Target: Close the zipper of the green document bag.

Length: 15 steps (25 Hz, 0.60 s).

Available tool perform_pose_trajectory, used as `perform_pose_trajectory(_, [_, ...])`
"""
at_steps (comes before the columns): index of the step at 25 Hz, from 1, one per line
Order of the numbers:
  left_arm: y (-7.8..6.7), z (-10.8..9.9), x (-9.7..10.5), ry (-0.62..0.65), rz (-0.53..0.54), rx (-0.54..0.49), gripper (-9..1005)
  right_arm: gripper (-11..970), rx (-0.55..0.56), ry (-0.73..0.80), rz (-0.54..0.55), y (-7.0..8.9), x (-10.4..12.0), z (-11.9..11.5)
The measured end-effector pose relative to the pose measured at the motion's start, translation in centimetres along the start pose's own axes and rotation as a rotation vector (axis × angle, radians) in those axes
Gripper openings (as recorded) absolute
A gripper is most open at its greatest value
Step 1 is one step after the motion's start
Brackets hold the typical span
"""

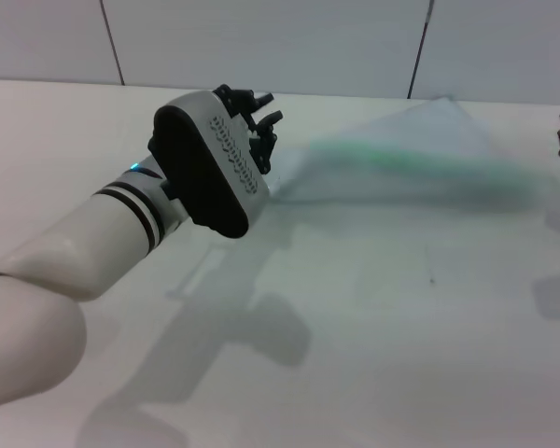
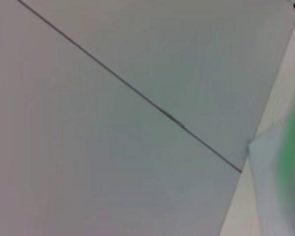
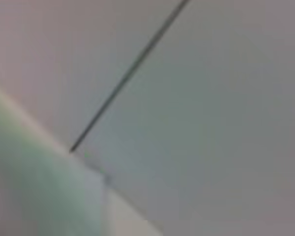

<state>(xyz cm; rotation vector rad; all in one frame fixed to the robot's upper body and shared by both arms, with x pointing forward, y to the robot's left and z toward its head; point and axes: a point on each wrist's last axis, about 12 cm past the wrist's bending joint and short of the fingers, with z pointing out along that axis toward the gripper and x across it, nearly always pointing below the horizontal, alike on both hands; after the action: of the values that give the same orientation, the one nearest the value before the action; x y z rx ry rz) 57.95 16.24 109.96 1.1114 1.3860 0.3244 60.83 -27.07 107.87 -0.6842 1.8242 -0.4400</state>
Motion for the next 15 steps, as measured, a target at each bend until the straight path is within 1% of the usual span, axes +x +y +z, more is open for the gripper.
perform_pose_trajectory(4, [0.3, 0.2, -0.1, -0.007, -0.072, -0.035, 191, 239, 0.066, -0.007, 0.064, 0.6, -0.5, -0.2])
perform_pose_trajectory(6, [0.6, 0.2, -0.2, -0.013, -0.117, -0.064, 241, 322, 0.096, -0.019, 0.114, 0.9, -0.8, -0.4])
perform_pose_trajectory(7, [0.9, 0.1, -0.2, -0.025, -0.154, -0.107, 266, 364, 0.120, -0.034, 0.166, 1.2, -1.1, -0.6])
perform_pose_trajectory(8, [0.9, 0.1, -0.2, -0.025, -0.154, -0.107, 291, 405, 0.120, -0.034, 0.166, 1.2, -1.1, -0.6])
perform_pose_trajectory(12, [1.6, -0.5, -0.4, -0.071, -0.244, -0.228, 391, 566, 0.179, -0.108, 0.303, 1.8, -2.6, -1.3])
perform_pose_trajectory(14, [2.1, -0.9, -0.4, -0.101, -0.329, -0.292, 441, 645, 0.196, -0.148, 0.374, 2.0, -3.4, -1.7])
perform_pose_trajectory(15, [2.4, -1.0, -0.4, -0.115, -0.383, -0.317, 523, 685, 0.195, -0.164, 0.413, 2.1, -3.7, -1.8])
